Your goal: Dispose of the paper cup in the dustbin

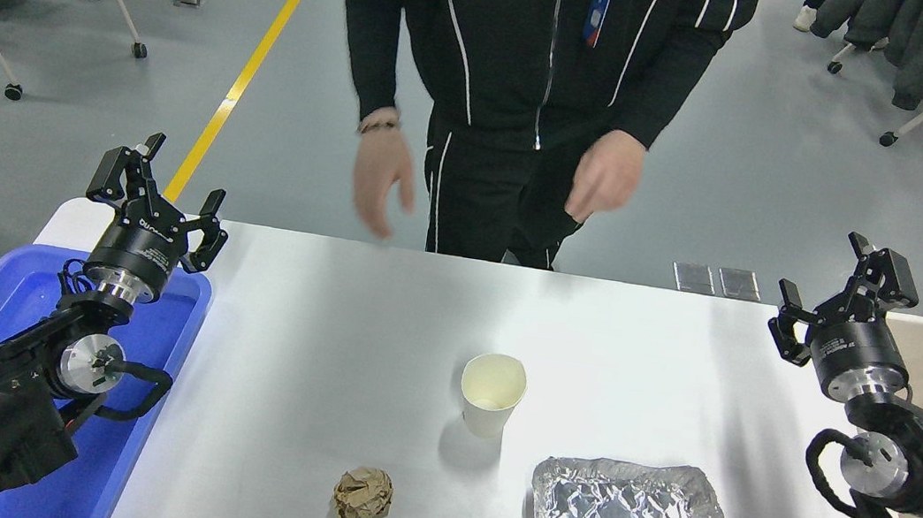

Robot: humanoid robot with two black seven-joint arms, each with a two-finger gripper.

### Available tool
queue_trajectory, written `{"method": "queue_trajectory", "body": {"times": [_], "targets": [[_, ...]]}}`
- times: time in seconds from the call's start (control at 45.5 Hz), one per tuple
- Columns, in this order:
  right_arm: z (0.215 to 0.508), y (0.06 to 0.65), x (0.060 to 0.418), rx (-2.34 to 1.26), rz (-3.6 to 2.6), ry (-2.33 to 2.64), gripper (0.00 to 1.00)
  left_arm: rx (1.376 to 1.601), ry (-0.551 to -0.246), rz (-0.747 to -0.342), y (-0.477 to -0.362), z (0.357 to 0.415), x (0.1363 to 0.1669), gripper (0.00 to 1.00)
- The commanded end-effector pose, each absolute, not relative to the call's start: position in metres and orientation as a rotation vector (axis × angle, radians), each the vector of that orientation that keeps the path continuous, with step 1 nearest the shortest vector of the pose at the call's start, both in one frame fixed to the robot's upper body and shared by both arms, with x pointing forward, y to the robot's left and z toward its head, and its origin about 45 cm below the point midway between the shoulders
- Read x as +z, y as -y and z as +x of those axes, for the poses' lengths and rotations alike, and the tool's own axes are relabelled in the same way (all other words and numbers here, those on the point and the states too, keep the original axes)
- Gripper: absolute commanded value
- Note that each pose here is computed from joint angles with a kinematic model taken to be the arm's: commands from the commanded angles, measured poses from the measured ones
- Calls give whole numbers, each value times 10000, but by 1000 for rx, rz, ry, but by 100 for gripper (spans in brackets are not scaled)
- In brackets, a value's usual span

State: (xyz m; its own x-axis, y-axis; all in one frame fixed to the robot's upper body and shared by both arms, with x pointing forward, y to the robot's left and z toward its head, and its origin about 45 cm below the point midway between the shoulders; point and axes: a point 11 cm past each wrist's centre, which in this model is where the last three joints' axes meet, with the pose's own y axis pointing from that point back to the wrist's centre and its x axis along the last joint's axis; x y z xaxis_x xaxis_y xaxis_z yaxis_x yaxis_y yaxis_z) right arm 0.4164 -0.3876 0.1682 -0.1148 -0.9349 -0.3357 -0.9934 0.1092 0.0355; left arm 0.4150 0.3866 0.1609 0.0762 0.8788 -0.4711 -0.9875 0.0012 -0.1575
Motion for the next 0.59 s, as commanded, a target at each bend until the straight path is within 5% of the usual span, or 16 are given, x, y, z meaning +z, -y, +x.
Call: {"method": "queue_trajectory", "body": {"times": [0.0, 0.571], "targets": [[4170, 3855, 1680, 375, -1920, -2151, 100, 1492, -268, -507, -3865, 4151, 1608, 100], [4169, 4056, 1682, 388, -1848, -2188, 100, 1492, -266, -508, -3866, 4150, 1610, 100]]}}
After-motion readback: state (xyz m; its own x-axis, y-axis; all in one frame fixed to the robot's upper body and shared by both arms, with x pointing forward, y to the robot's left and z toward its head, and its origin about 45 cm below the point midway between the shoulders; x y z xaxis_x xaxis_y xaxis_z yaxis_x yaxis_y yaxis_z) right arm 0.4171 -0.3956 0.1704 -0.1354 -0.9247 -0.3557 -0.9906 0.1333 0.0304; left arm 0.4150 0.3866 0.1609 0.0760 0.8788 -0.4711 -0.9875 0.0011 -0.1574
